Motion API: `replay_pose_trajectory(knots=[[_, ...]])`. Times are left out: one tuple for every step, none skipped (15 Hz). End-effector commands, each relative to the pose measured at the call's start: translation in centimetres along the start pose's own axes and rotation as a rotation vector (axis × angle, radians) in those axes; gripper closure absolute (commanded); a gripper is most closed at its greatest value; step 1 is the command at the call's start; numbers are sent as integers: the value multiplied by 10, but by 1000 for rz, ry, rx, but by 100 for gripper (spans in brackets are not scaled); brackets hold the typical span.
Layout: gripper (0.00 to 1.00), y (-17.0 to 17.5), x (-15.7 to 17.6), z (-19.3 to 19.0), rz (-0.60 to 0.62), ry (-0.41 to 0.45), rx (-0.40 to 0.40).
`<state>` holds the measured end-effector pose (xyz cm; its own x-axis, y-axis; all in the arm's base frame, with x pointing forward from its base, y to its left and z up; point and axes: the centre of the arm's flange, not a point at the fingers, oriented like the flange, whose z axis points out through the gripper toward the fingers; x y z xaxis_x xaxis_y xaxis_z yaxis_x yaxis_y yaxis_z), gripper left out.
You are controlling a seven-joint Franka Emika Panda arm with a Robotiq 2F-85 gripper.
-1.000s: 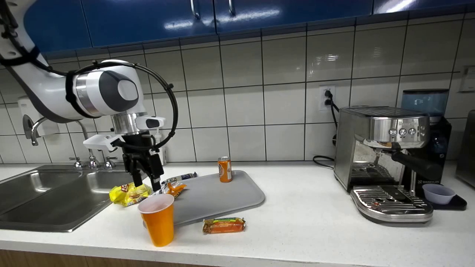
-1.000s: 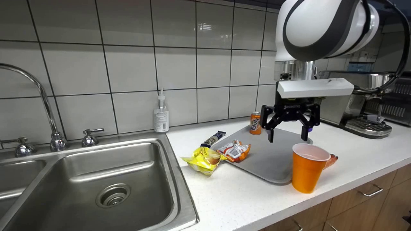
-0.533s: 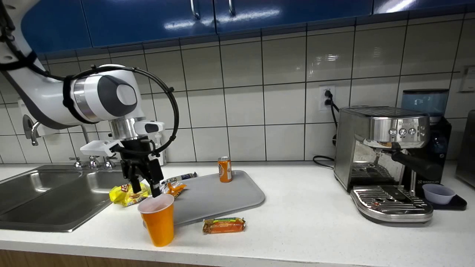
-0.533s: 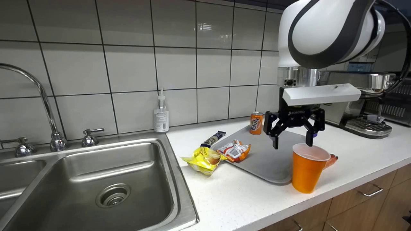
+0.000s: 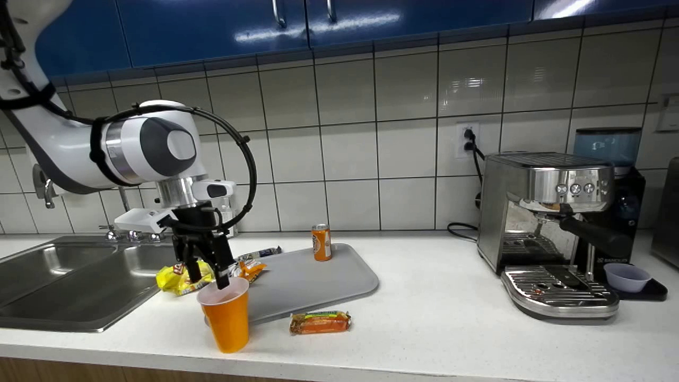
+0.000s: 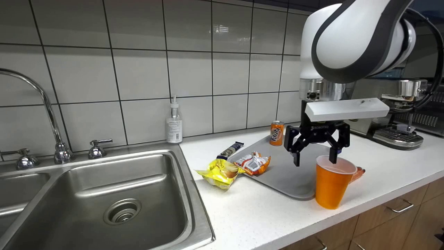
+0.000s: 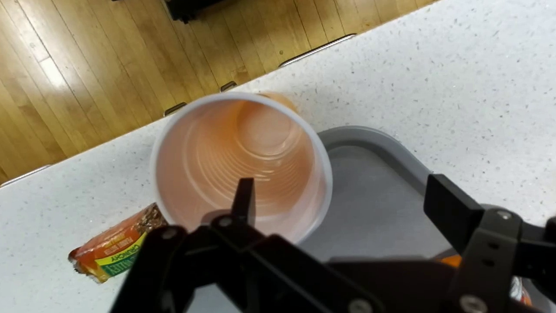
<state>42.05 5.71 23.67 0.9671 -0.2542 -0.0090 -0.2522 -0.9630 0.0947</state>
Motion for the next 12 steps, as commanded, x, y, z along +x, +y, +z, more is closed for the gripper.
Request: replay_pose_trajectory(knots=[[0, 3, 1, 7, -23, 14, -2], [16, 3, 1, 8, -24, 12, -4], [26, 2, 1, 10, -26, 9, -7], [32, 2, 1, 10, -28, 9, -9], [42, 2, 1, 11, -29, 8, -11], [49, 2, 1, 12, -31, 6, -16], [58, 1, 1, 12, -36, 5, -21], [65, 1, 0, 13, -41, 5, -25], [73, 1, 0, 13, -45, 6, -29], [80, 1, 0, 13, -49, 8, -33], [89, 0, 1, 12, -53, 10, -37], [95, 0, 1, 12, -57, 12, -40]])
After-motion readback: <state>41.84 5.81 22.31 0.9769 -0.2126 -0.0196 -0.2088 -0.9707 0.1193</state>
